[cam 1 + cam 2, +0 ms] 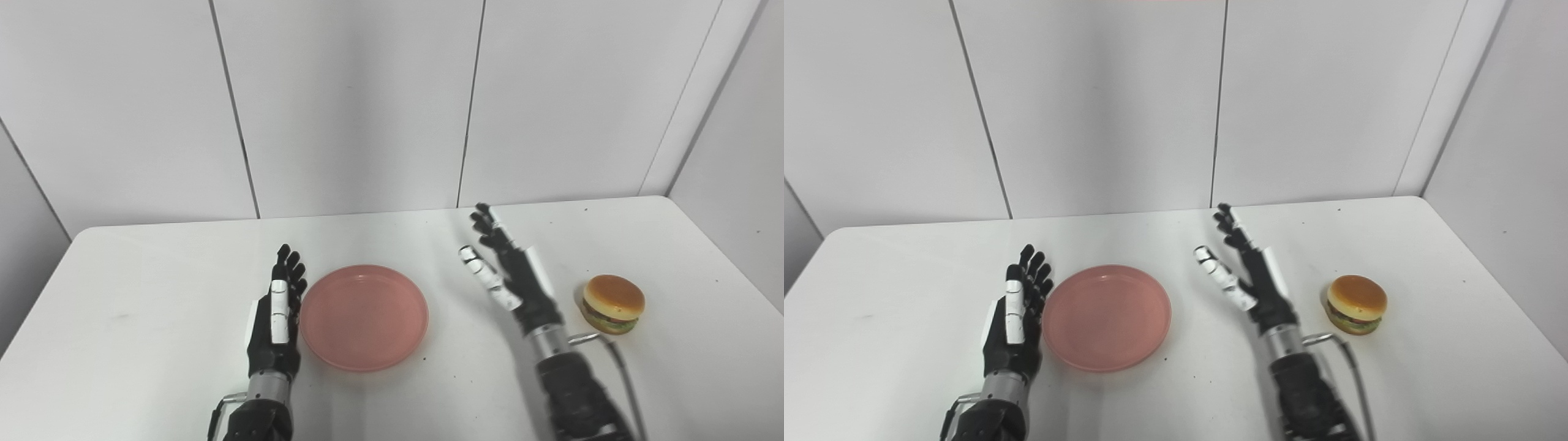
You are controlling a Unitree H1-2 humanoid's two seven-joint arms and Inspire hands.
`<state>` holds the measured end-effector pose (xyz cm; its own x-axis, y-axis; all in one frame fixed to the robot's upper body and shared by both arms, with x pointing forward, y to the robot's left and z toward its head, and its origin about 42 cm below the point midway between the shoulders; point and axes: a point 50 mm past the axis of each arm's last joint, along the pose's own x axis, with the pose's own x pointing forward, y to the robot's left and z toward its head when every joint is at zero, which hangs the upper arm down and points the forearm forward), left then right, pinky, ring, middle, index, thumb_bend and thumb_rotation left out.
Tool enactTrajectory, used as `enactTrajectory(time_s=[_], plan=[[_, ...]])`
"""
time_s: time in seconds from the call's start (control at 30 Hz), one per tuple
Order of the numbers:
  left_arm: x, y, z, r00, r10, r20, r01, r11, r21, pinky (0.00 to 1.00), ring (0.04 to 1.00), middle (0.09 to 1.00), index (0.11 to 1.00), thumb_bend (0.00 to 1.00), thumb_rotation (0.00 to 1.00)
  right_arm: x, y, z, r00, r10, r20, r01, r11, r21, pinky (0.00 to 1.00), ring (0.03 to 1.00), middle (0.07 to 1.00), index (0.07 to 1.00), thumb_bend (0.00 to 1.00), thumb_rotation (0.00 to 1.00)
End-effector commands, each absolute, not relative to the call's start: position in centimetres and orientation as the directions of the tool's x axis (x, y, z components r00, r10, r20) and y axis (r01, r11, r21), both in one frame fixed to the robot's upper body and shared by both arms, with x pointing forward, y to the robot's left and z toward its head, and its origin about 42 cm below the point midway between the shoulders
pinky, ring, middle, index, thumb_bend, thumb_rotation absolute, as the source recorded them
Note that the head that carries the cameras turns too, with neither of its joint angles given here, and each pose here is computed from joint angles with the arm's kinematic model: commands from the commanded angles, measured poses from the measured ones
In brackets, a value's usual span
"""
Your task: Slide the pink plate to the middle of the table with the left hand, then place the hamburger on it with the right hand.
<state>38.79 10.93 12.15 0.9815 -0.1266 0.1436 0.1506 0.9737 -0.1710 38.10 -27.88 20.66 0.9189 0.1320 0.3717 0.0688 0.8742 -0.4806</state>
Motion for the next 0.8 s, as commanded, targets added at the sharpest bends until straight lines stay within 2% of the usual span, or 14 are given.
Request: enactTrajectory(time_s=[0.0,0.07,0.1,0.17,0.23,0.3,0.33,0.43,0.6,0.77], plan=[[37.1,10.5,8.9,0.990,-0.122,0.078,0.133,0.978,-0.161,1.00,1.000,1.000,1.000,0.70,1.00,38.4,-29.1,24.1,0.900,0.151,0.409,0.120,0.816,-0.566,0.80,0.862,0.878,0.909,0.68,0.70],[37.0,10.1,8.9,0.991,-0.116,0.068,0.125,0.979,-0.160,1.00,1.000,1.000,1.000,0.72,1.00,37.8,-30.6,24.9,0.912,0.127,0.391,0.173,0.743,-0.646,0.79,0.844,0.855,0.874,0.67,0.56],[37.0,9.9,9.0,0.992,-0.109,0.061,0.118,0.979,-0.167,1.00,1.000,1.000,1.000,0.72,1.00,37.6,-31.3,25.3,0.921,0.107,0.374,0.187,0.720,-0.669,0.79,0.844,0.855,0.873,0.67,0.54],[37.0,9.6,8.9,0.993,-0.099,0.059,0.108,0.979,-0.174,1.00,1.000,1.000,1.000,0.72,1.00,37.3,-32.7,25.7,0.939,0.066,0.336,0.201,0.688,-0.697,0.81,0.871,0.877,0.869,0.70,0.43],[37.0,9.6,8.8,0.994,-0.096,0.061,0.105,0.980,-0.171,1.00,1.000,1.000,1.000,0.71,1.00,37.3,-33.8,25.9,0.941,0.038,0.335,0.231,0.653,-0.722,0.79,0.883,0.894,0.863,0.73,0.39],[37.0,9.7,8.7,0.993,-0.097,0.061,0.106,0.981,-0.162,1.00,1.000,1.000,1.000,0.70,1.00,37.3,-34.7,26.2,0.938,0.012,0.346,0.270,0.601,-0.752,0.74,0.846,0.877,0.848,0.77,0.39],[36.9,9.7,8.7,0.993,-0.099,0.060,0.107,0.982,-0.158,1.00,1.000,1.000,1.000,0.71,1.00,37.2,-34.9,26.3,0.937,0.003,0.350,0.281,0.588,-0.758,0.78,0.840,0.867,0.845,0.79,0.36],[36.9,10.1,8.5,0.993,-0.099,0.065,0.108,0.982,-0.156,1.00,1.000,1.000,1.000,0.70,1.00,37.0,-35.7,27.0,0.936,-0.003,0.352,0.294,0.556,-0.778,0.78,0.854,0.873,0.850,0.80,0.32],[36.9,11.0,8.1,0.993,-0.100,0.062,0.110,0.978,-0.176,1.00,0.995,1.000,1.000,0.69,1.00,36.2,-36.4,28.0,0.960,-0.034,0.279,0.260,0.485,-0.835,0.82,0.915,0.890,0.858,0.84,0.32],[37.0,11.8,7.8,0.993,-0.108,0.054,0.116,0.978,-0.175,1.00,0.997,1.000,1.000,0.70,1.00,36.2,-36.4,27.9,0.969,-0.025,0.246,0.228,0.477,-0.849,0.80,0.907,0.893,0.872,0.85,0.33]])
